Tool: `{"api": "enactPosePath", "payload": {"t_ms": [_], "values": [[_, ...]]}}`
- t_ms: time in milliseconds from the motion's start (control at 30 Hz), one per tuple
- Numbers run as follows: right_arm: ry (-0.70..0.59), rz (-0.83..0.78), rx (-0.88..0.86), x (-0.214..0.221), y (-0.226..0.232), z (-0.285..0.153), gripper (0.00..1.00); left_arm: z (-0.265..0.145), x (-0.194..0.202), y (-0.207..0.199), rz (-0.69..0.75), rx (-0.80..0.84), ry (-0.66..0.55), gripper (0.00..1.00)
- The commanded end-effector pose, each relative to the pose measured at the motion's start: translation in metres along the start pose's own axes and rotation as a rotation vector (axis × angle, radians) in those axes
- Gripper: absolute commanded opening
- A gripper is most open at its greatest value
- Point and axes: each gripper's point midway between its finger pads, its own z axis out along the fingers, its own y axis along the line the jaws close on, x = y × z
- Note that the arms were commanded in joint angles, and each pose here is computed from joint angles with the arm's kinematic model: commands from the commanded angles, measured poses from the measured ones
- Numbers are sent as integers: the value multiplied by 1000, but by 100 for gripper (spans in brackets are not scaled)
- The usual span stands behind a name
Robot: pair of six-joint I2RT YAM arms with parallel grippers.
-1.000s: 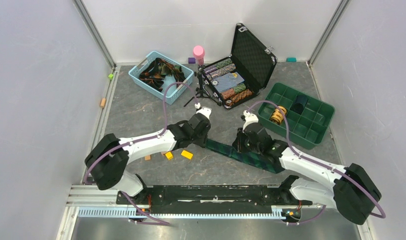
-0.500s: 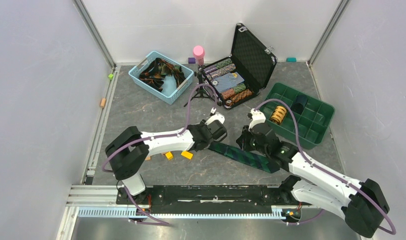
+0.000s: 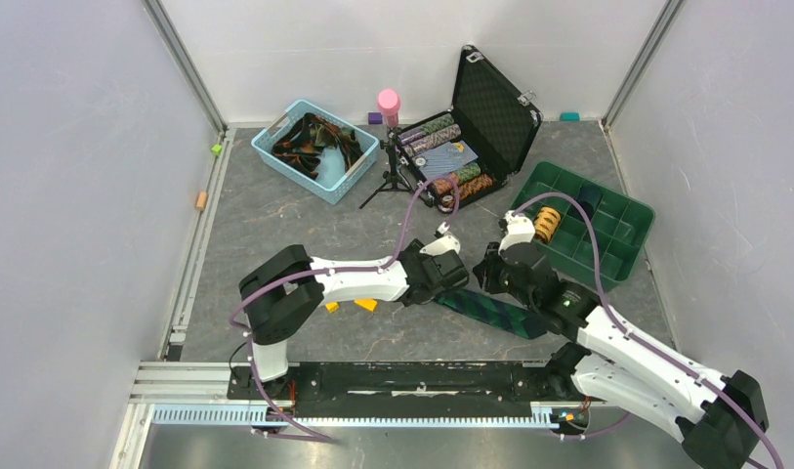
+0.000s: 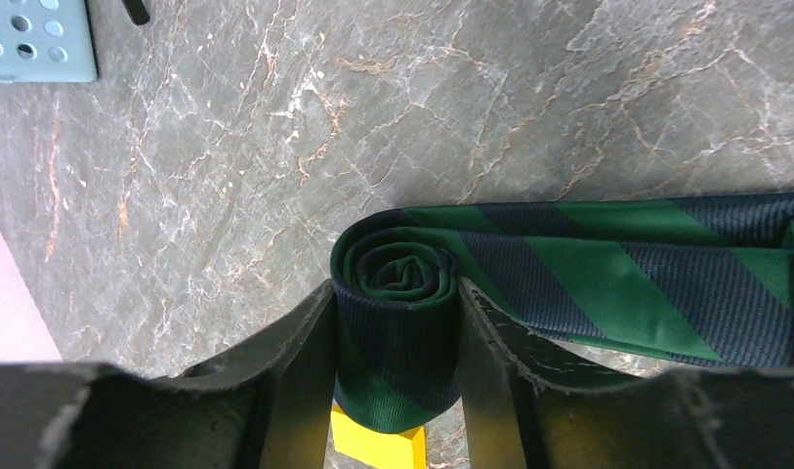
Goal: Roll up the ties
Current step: Roll the tie at the center of the board.
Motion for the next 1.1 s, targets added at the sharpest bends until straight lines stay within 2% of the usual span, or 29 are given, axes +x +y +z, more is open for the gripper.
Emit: {"api": "enactPosePath", "payload": {"t_ms": [0, 233, 633, 700, 833, 1067], "values": [[-77, 25, 32, -25, -2, -8, 26, -7, -14, -6, 5, -25, -31, 53], [-72, 27, 54, -21, -8, -11, 29, -13, -19, -19, 7, -9, -36, 61], [-113, 53, 115, -28, -22, -25, 33, -23, -27, -42, -16, 50, -40, 65], [-121, 58, 147, -29, -28, -28, 35, -25, -28, -46, -27, 69, -39, 66], [-143, 69, 231, -33, -44, -36, 47, -26, -26, -53, -51, 95, -29, 67], [-199, 95, 278, -41, -56, -50, 49, -24, -20, -61, -97, 113, -8, 69]]}}
